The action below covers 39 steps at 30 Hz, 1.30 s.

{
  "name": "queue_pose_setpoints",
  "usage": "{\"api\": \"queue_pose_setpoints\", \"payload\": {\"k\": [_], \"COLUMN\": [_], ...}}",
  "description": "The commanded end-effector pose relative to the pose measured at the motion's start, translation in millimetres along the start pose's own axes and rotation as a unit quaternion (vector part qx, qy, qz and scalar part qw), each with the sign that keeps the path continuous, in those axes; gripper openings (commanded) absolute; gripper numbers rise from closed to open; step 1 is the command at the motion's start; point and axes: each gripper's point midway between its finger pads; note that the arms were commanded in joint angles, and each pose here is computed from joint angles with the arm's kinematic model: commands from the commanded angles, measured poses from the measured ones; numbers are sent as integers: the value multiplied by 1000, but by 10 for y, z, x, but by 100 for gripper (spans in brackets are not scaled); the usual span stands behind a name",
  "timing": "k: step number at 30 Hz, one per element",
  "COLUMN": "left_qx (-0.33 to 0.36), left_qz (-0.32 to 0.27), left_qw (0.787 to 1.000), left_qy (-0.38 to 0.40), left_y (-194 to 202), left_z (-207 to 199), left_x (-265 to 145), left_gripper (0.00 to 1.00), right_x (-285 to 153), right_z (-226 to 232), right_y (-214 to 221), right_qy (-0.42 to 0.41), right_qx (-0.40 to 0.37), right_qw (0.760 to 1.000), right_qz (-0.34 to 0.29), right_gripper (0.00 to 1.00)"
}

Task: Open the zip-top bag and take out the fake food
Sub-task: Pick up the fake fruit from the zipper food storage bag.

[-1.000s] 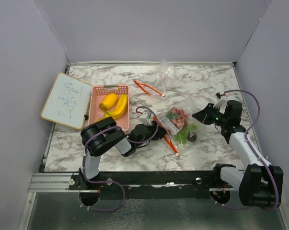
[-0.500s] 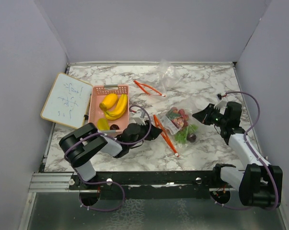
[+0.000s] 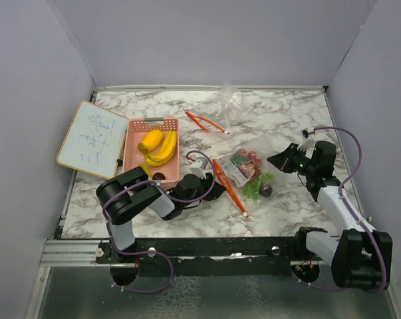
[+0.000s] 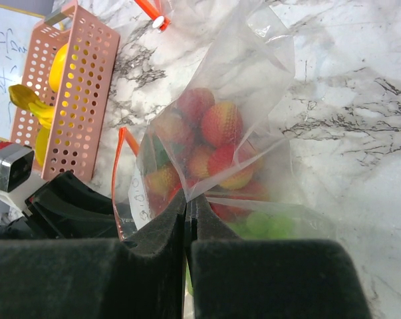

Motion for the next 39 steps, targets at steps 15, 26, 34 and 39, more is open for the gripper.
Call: {"api": "queue_pose_setpoints", "payload": {"k": [15,26,34,39], "left_qx": [27,68,48,44], "left_qz": [-35,-36,-56,-66], "left_qw": [998,996,997,997], "left_qy": [42,-44,-14,12], "left_y": [-86,-219,-255,-282], "left_z": [-313,-138,-226,-324], "left_x": [417,567,564,660], "left_gripper": [36,60,99,99], "right_x": [-32,-32,-24,-32], "right_z": [21,21,34,42], "right_y": [-58,-62,-39,-55], "right_qy": [0,-1,-8,-8], "right_qx": [-14,-17,-18,-21], "right_qw": [1000,1000,1000,1000], "right_qz": [-6,-4,-2,-4], "right_gripper": [2,2,2,2]}}
Point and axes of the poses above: each gripper's point midway between its finger pads, its own x axis out along the fingers, its own z axis along the line the jaws close on, y = z × x, and after that the axes turned 4 degrees about -x, right-handed
